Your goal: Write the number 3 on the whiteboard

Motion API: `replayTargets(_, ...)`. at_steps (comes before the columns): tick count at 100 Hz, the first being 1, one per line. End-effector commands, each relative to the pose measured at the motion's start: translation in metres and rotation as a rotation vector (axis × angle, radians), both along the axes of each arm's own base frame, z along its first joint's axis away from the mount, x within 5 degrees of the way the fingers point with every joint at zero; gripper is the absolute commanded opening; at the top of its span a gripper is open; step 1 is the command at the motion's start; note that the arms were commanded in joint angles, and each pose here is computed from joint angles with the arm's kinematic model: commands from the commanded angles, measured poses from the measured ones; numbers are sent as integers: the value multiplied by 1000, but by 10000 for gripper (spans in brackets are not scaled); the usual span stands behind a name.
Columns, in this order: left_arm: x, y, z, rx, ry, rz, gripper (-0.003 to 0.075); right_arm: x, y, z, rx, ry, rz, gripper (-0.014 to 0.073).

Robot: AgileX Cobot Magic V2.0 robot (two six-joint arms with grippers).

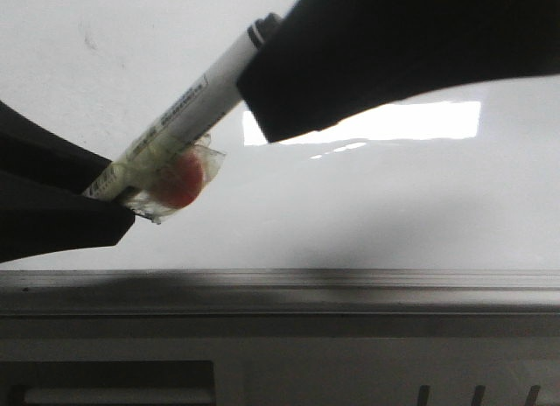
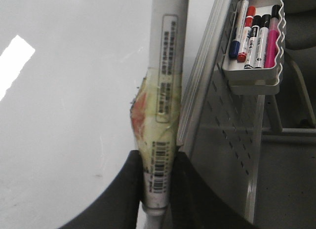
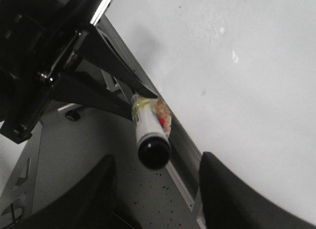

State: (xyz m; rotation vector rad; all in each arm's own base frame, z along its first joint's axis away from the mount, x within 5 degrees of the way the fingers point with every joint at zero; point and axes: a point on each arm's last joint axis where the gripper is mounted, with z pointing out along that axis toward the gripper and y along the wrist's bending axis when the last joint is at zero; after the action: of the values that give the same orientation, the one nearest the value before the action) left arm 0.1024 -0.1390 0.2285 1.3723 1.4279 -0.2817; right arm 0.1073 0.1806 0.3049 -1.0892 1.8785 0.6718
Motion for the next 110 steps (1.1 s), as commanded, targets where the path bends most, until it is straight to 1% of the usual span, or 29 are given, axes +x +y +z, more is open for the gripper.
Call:
replayTargets(1,0,-7,18,-103,-54,-42,-20,5,11,22,100,-73,-1,342)
replayTargets(15,0,-8,19,-109,-57,-45,-20,6,23,17,66,-51,23,342)
replayTargets(35,0,-8,19,-105,-60,-48,-20,11,31,13,63,-51,19,341)
replayTargets(40,0,-8,18,-101,-66,-53,-20,11,31,14,70,-56,16,330)
replayTargets(45,0,-8,18,-99,-68,-54,-20,12,31,15,79,-62,13,289)
replayTargets(53,0,-8,18,-98,-67,-53,-20,12,32,16,88,-68,10,171)
replayTargets(54,0,-8,18,-98,-67,-53,-20,12,32,16,88,-68,10,171)
replayTargets(70,0,-8,18,-98,-67,-53,-20,11,31,14,68,-54,17,-74)
replayTargets(86,0,-7,18,-94,-65,-51,-16,11,31,14,68,-54,17,-66)
replayTargets(91,0,-7,18,-96,-66,-52,3,11,31,14,70,-56,16,-66)
replayTargets(95,0,-7,18,-97,-66,-52,50,12,31,14,72,-57,16,-66)
replayTargets(96,0,-7,18,-97,-66,-52,50,12,31,14,72,-57,16,-66)
replayTargets(103,0,-7,18,-92,-65,-49,146,12,31,14,70,-68,18,-66)
replayTargets(104,0,-7,18,-88,-64,-46,178,12,31,14,68,-71,19,-66)
replayTargets(110,2,-4,15,-59,-50,-18,251,12,31,15,70,-77,19,-66)
